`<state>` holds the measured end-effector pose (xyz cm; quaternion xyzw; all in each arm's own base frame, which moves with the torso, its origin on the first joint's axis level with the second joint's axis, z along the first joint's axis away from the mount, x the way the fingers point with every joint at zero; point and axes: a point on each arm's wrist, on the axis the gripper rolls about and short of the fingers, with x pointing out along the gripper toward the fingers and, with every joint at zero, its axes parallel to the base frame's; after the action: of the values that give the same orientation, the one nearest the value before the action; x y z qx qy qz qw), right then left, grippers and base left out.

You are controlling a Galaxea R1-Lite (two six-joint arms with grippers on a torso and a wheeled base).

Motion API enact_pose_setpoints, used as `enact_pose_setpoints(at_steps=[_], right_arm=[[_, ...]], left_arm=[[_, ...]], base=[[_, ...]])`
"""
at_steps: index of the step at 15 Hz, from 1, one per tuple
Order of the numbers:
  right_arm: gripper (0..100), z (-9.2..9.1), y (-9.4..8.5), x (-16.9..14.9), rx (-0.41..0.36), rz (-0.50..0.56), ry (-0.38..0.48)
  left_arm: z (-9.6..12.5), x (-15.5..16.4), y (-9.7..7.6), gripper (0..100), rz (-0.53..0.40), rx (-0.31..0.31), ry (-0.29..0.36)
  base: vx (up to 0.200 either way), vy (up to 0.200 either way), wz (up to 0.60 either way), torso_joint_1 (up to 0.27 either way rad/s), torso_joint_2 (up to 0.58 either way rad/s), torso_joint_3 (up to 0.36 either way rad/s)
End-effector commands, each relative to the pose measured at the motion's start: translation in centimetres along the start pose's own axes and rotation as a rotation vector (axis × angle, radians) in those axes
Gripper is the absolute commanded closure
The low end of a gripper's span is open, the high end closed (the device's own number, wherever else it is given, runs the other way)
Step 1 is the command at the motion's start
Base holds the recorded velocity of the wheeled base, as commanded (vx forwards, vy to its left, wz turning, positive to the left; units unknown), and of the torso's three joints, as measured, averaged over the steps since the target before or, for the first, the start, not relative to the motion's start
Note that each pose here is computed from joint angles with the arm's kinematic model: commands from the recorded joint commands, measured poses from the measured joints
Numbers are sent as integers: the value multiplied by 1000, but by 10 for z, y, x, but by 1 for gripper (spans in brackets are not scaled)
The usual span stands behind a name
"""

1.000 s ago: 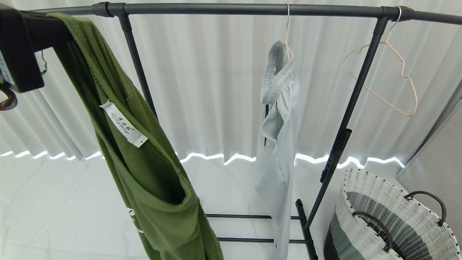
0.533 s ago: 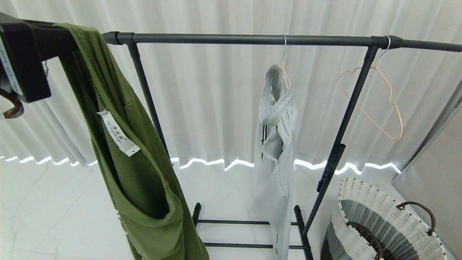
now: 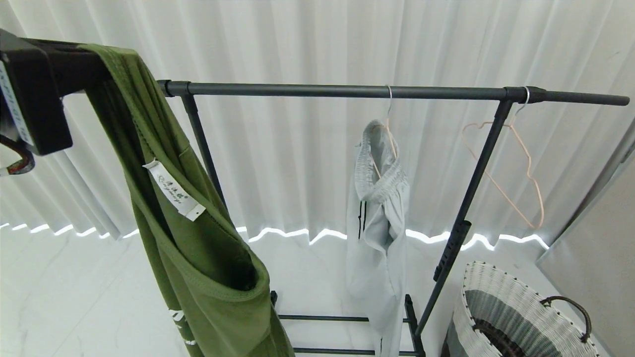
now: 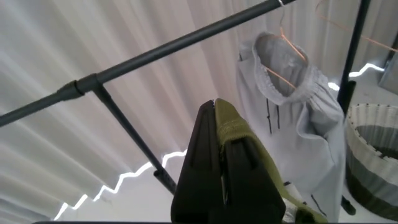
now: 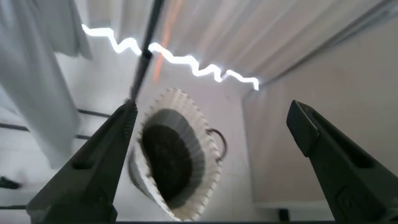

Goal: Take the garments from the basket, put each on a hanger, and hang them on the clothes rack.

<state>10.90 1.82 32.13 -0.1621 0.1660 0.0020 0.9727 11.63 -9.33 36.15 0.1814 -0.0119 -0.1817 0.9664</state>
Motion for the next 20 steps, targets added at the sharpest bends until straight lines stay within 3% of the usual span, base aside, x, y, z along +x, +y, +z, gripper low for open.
enact_pose_setpoints(at_steps=[1,4,9,14,20], right_arm=[[0,0,1,4,6,20,10],[0,-12,8,16,12,45,55],[0,-27,22,69,118,40,157],[0,-34,23,122,230,-15,245],[0,-41,28,142,321,-27,292]], left_arm=[[-1,1,-1,100,-1,2,4],[-1,2,-1,100,-2,3,8],[-4,3,-3,100,-6,9,18],[-9,2,-4,100,-11,53,30],[-17,0,-6,100,-18,62,50]], base=[[200,0,0,51,-71,-41],[200,0,0,25,-20,-11],[200,0,0,2,2,0],[0,0,0,0,0,0],[0,0,0,0,0,0]])
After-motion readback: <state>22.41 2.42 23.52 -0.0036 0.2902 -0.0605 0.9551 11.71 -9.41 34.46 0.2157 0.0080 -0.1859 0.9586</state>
